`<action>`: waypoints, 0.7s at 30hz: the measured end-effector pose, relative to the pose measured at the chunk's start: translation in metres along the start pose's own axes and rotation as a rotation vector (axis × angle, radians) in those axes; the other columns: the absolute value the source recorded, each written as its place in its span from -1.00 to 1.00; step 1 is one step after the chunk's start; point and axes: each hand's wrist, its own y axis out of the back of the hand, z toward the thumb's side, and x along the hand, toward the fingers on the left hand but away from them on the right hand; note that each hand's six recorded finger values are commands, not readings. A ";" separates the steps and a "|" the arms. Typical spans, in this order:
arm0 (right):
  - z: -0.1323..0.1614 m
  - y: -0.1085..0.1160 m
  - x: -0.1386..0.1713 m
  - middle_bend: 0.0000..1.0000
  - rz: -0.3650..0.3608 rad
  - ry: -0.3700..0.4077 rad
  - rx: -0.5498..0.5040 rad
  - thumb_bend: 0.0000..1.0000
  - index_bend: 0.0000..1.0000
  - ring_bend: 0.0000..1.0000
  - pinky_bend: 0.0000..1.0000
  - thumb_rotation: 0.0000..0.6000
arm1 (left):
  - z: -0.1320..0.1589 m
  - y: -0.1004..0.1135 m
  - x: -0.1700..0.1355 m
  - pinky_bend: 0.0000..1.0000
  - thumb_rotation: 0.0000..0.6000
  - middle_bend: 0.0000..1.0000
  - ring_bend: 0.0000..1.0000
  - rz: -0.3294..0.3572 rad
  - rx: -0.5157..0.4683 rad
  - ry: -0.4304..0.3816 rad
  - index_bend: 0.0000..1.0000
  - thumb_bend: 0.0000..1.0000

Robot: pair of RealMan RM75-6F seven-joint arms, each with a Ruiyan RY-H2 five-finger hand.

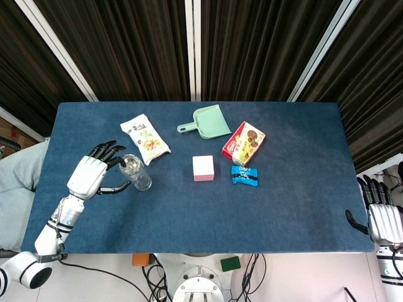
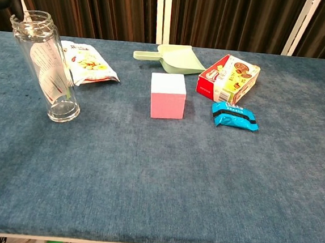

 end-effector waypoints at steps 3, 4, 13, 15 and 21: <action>0.000 0.000 0.000 -1.00 0.001 0.000 -0.001 -0.35 -1.00 -1.00 -1.00 1.00 | 0.001 -0.003 0.000 -0.64 -0.71 -0.62 -0.82 -0.008 0.006 -0.004 -0.09 -0.71; 0.000 0.000 0.000 -1.00 0.001 0.000 -0.001 -0.35 -1.00 -1.00 -1.00 1.00 | 0.001 -0.003 0.000 -0.64 -0.72 -0.62 -0.82 -0.010 0.010 -0.004 -0.09 -0.71; 0.000 0.000 0.000 -1.00 0.000 -0.001 -0.001 -0.35 -1.00 -1.00 -1.00 1.00 | -0.001 -0.008 0.000 -0.65 -0.72 -0.62 -0.82 -0.014 0.052 -0.003 -0.09 -0.71; 0.000 0.000 0.000 -1.00 0.001 -0.001 -0.001 -0.35 -1.00 -1.00 -1.00 1.00 | -0.002 -0.009 0.000 -0.66 -0.71 -0.62 -0.82 -0.010 0.059 0.000 -0.09 -0.71; 0.000 -0.001 -0.001 -1.00 0.005 -0.001 -0.002 -0.35 -1.00 -1.00 -1.00 1.00 | -0.003 -0.010 0.000 -0.66 -0.73 -0.62 -0.82 -0.015 0.058 0.003 -0.09 -0.71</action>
